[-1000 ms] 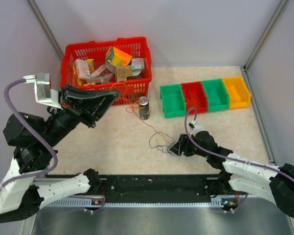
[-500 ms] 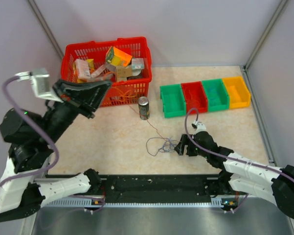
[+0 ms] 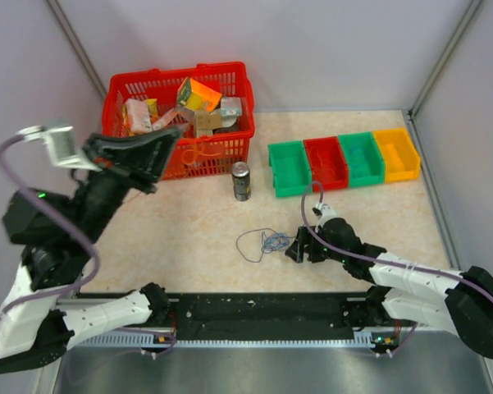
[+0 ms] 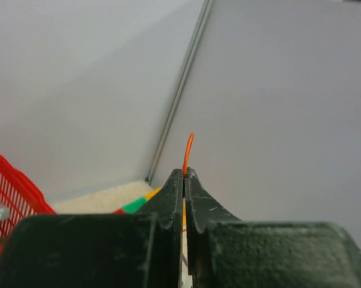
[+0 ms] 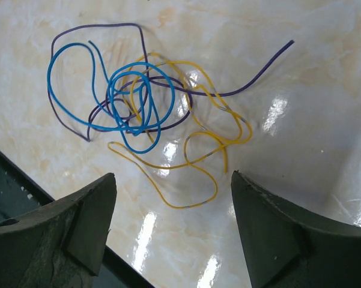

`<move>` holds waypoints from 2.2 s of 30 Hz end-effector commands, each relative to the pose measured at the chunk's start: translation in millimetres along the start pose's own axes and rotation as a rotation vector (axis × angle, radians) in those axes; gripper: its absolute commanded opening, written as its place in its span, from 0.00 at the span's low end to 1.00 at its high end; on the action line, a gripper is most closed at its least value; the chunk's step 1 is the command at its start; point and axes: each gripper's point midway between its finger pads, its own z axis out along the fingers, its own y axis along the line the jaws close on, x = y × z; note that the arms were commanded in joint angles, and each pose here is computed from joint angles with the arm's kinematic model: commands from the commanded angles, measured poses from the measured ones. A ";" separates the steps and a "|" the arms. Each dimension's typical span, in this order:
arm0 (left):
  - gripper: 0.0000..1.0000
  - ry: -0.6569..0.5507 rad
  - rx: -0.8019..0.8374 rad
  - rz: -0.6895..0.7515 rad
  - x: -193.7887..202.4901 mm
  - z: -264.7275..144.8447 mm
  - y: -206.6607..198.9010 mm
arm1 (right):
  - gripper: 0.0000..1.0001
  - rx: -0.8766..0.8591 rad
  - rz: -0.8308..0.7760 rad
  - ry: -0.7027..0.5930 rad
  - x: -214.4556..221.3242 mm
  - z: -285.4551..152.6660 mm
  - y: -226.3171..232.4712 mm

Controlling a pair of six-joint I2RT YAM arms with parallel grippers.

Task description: Untangle the cables

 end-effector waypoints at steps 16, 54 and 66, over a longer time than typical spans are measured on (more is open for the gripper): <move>0.00 0.623 -0.101 -0.256 272.2 1.6 31.4 | 0.96 -0.322 -0.295 -0.410 -137.3 -142.9 124.7; 0.00 0.839 0.052 -0.547 359.9 -32.2 16.2 | 0.80 -0.544 -0.239 -0.335 -116.6 -139.2 156.9; 0.00 0.846 0.079 -0.569 359.7 -29.7 10.9 | 0.58 -0.592 -0.162 -0.282 -102.7 -109.7 159.0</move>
